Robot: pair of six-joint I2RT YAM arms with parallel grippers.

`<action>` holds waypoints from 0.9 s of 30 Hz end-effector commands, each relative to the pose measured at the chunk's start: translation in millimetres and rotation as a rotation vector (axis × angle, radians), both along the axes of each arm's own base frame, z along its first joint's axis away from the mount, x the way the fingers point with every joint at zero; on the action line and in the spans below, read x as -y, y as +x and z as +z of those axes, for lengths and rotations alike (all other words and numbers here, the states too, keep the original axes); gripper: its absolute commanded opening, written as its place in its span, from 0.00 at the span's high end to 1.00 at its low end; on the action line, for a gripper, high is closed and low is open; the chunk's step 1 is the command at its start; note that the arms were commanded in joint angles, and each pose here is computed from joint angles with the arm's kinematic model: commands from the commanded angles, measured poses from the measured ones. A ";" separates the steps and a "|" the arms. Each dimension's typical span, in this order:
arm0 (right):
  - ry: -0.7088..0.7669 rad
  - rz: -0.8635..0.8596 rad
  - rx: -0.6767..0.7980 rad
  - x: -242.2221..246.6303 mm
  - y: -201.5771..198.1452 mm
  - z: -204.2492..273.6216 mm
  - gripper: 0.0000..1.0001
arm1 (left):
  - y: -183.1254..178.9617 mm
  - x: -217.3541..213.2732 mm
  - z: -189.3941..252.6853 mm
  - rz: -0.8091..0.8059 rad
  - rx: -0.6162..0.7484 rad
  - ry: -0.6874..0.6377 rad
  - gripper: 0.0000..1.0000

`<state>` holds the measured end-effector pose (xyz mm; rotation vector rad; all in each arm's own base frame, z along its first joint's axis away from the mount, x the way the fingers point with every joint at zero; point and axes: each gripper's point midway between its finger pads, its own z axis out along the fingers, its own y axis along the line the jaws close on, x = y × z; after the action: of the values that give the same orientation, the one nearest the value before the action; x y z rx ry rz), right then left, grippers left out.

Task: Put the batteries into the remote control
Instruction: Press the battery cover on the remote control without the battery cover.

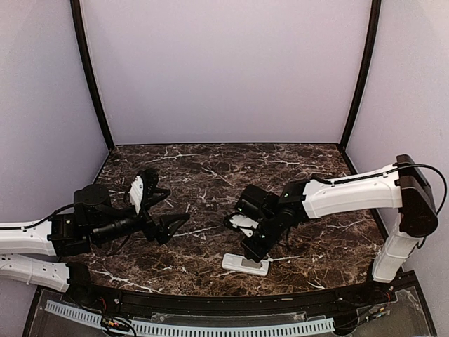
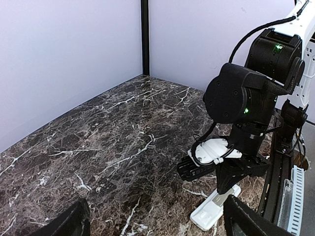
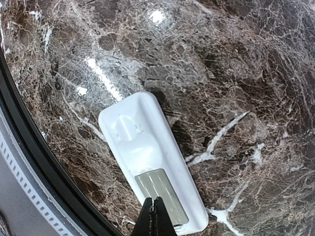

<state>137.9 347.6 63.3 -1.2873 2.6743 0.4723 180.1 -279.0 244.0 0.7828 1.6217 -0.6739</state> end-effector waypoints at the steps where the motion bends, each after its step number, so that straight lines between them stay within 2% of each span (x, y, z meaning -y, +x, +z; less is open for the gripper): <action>1: 0.014 -0.020 -0.024 -1.2 -4.6 -8.1 1.00 | -0.8 -1.6 1.2 0.001 0.006 0.009 0.07; 7: -0.092 -0.043 -0.075 19.8 -13.9 -52.4 1.00 | -1.2 -1.5 0.1 -0.001 0.004 0.012 0.07; 12: -0.091 -0.054 -0.035 21.1 -7.6 -33.3 1.00 | -0.9 -2.8 1.2 0.003 0.008 0.008 0.07; 19: -0.001 -0.025 0.012 6.2 -2.6 16.0 1.00 | -0.8 -3.1 1.1 0.004 0.010 0.008 0.07; 27: -0.073 -0.049 -0.065 20.9 -15.5 -26.2 1.00 | -1.0 -6.5 2.7 0.013 0.016 0.000 0.07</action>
<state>133.4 338.1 62.1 -1.2369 2.7156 0.4621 180.0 -277.2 247.5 0.7741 1.6130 -0.6745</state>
